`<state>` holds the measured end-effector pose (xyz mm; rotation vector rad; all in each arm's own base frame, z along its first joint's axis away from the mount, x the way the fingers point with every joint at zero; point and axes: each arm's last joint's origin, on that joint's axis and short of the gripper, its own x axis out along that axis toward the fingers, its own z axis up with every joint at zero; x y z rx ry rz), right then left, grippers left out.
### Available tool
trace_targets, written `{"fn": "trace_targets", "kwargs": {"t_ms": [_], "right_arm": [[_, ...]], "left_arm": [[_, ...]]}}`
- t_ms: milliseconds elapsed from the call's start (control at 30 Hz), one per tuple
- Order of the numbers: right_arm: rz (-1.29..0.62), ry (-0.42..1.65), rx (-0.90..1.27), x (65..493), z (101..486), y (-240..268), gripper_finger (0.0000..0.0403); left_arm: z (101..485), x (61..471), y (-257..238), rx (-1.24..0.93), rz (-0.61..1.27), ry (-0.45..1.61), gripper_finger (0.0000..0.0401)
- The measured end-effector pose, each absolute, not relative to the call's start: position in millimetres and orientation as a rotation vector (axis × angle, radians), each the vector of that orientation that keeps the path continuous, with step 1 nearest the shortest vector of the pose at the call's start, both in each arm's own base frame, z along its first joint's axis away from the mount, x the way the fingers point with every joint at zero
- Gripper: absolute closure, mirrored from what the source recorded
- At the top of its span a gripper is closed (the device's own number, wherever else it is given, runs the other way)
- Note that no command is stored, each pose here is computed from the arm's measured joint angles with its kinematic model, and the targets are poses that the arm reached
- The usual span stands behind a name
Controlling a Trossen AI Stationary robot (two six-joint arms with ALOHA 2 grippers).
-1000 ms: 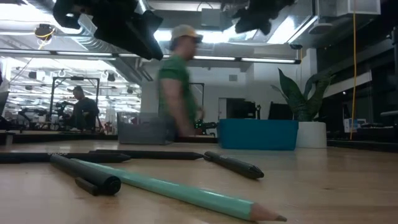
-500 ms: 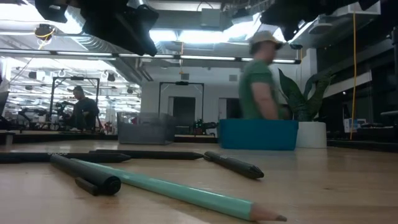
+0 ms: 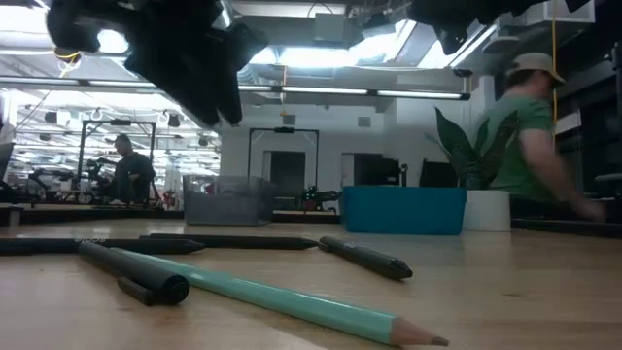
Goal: Sort pens & pencils
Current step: Put the light blue pencil into the blue bin
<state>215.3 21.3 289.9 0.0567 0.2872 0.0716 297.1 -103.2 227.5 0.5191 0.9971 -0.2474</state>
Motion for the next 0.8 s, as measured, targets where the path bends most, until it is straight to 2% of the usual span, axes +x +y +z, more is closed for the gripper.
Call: {"fn": "trace_targets", "kwargs": {"t_ms": [333,800], "right_arm": [[0.076,0.302,0.071,214,289,27,0.035],[0.072,0.301,0.082,208,288,55,0.035]], "left_arm": [[214,294,-133,0.505,-0.32,1.009,0.0281],[194,311,-161,0.506,-0.348,1.06,0.0281]]}}
